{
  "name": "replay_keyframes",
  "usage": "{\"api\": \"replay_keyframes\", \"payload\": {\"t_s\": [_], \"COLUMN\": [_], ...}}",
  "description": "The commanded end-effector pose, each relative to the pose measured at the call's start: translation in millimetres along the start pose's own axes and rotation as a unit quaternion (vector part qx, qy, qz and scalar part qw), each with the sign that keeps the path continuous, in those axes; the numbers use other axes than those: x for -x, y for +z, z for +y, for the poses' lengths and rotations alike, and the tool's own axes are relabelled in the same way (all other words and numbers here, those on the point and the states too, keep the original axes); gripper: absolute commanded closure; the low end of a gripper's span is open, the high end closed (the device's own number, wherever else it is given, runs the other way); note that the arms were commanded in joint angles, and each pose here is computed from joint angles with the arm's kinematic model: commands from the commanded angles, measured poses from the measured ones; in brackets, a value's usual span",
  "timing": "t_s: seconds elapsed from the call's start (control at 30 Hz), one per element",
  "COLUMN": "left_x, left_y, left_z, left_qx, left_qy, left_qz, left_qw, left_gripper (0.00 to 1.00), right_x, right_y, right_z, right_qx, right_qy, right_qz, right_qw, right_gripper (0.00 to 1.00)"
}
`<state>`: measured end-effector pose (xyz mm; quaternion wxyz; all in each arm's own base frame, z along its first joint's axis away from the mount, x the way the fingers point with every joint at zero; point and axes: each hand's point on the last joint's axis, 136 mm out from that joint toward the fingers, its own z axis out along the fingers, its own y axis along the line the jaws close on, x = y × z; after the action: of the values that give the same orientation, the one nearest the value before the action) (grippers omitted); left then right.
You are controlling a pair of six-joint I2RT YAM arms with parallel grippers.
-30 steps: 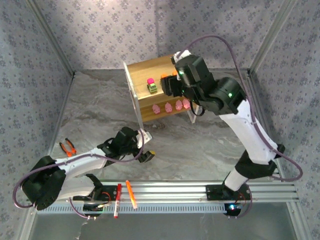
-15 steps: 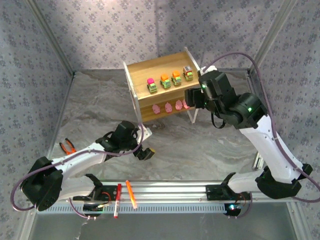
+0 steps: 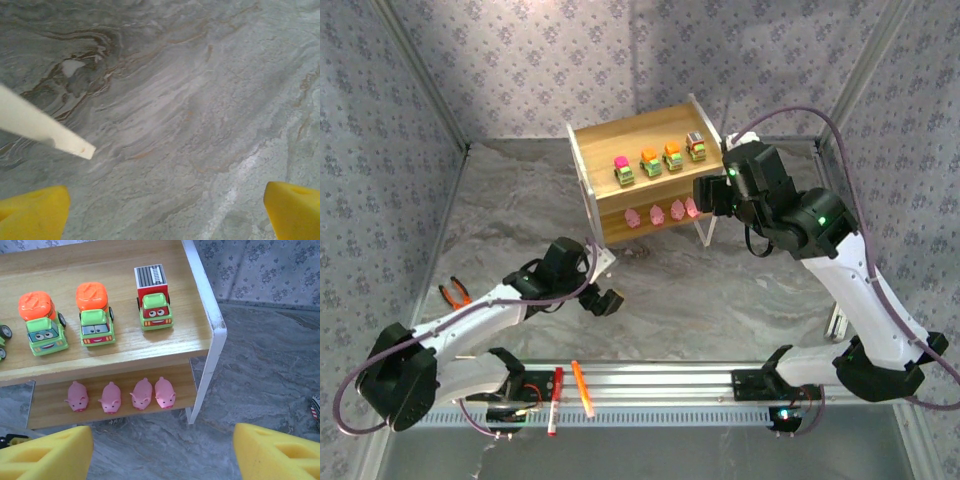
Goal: Place and organize the plastic toys onto the shelf
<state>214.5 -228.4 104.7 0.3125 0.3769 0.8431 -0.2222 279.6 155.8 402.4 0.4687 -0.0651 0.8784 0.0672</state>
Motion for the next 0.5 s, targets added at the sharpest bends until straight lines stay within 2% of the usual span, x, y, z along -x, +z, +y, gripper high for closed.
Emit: {"api": "replay_keyframes", "payload": {"t_s": [0.0, 0.23, 0.47], "left_x": [7, 1, -5], "left_y": [-11, -22, -37], "left_z": [11, 30, 48], "left_qx": [0.030, 0.059, 0.078], "left_qy": [-0.009, -0.026, -0.051], "left_qz": [-0.006, -0.011, -0.020], "left_qw": [1.000, 0.998, 0.995], "left_gripper": [0.01, 0.01, 0.01], "right_x": [0, -8, -34], "right_y": [-1, 0, 14], "right_z": [-2, -10, -40], "right_qx": [0.001, -0.010, -0.036], "right_qy": [0.010, 0.005, 0.026], "right_qz": [-0.002, 0.007, 0.035], "right_qw": [1.000, 1.000, 0.998], "right_gripper": [0.24, 0.23, 0.20]}}
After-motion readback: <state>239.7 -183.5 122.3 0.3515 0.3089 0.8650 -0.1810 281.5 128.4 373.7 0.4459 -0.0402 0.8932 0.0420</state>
